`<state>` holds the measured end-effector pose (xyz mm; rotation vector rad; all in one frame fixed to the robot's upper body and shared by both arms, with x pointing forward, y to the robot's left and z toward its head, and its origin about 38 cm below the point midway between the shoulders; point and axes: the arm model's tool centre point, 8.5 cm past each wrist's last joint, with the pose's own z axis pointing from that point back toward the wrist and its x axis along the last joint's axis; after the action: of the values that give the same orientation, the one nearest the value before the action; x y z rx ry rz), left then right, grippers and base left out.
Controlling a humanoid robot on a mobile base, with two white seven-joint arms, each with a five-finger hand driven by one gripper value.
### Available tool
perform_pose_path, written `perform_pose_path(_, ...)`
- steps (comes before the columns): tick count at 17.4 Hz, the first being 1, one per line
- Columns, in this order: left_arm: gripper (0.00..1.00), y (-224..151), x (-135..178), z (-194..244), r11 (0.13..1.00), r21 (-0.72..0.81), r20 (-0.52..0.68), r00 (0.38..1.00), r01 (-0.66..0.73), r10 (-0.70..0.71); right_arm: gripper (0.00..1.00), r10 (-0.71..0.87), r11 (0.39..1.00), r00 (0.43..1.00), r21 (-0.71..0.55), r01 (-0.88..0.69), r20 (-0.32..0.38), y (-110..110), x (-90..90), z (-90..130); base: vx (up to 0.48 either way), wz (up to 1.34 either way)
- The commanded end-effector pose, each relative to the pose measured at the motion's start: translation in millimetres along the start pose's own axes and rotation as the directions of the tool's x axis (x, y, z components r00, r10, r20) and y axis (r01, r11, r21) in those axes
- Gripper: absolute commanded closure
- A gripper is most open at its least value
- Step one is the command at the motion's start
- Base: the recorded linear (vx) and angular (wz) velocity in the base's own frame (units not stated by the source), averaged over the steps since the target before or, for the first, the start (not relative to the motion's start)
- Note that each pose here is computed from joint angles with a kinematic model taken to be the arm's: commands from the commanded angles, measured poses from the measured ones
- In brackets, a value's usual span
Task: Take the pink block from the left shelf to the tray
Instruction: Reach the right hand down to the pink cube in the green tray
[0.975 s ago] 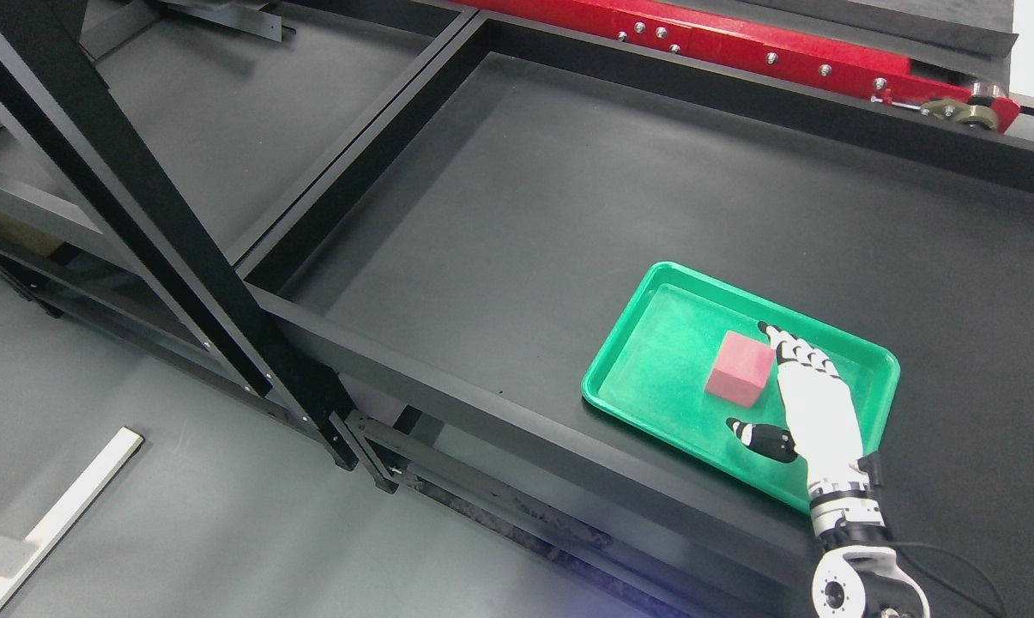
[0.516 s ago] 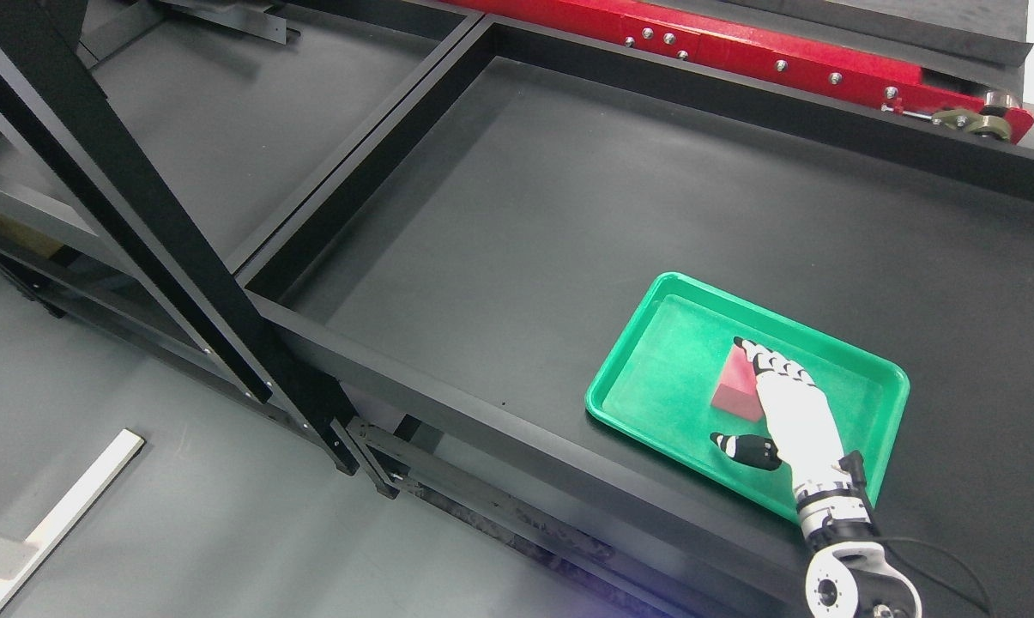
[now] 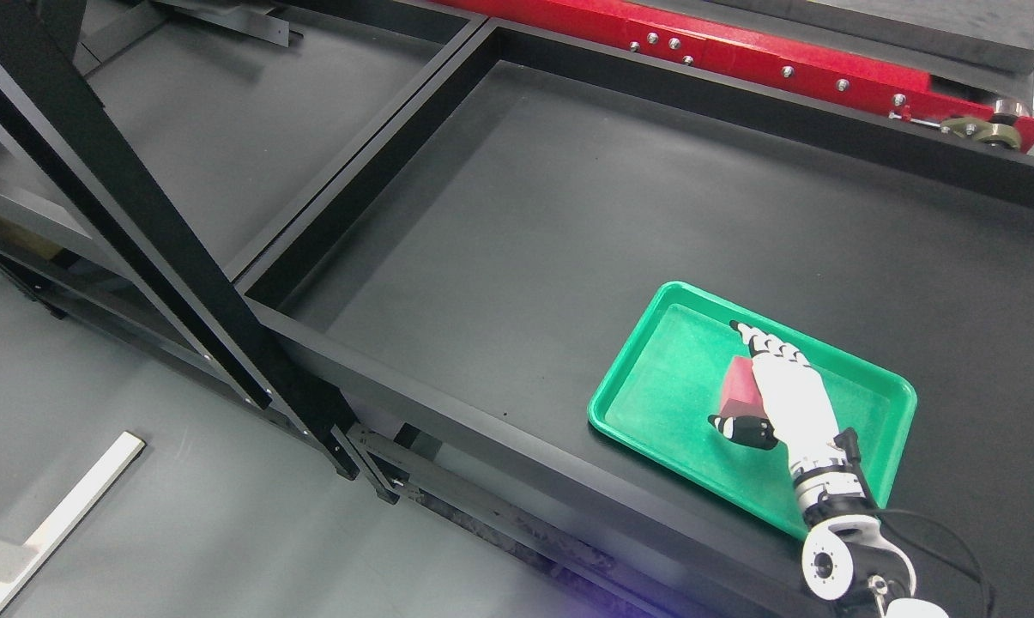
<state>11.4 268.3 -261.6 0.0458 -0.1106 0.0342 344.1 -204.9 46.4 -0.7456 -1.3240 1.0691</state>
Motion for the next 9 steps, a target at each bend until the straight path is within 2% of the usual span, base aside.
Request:
perform_pose_path(1, 0.00, 10.8, 20.5, -1.2, 1.000, 0.017, 0.040, 0.999, 0.005, -0.005, 0.02, 0.050, 0.997, 0.998, 0.054, -0.048, -0.027, 9.0, -22.4, -10.6, 0.044, 0.03)
perform_pose_path(6, 0.00, 10.8, 20.5, -1.2, 1.000, 0.017, 0.040, 0.999, 0.005, -0.005, 0.02, 0.063, 0.993, 0.997, 0.098, -0.059, -0.039, 22.7, -29.6, -6.8, 0.029, 0.01)
perform_pose_path(9, 0.00, 10.8, 20.5, -1.2, 1.000, 0.017, 0.040, 0.999, 0.005, -0.005, 0.02, 0.087, 0.990, 0.994, 0.115, -0.079, -0.063, 24.5, -45.4, 2.3, 0.005, 0.00)
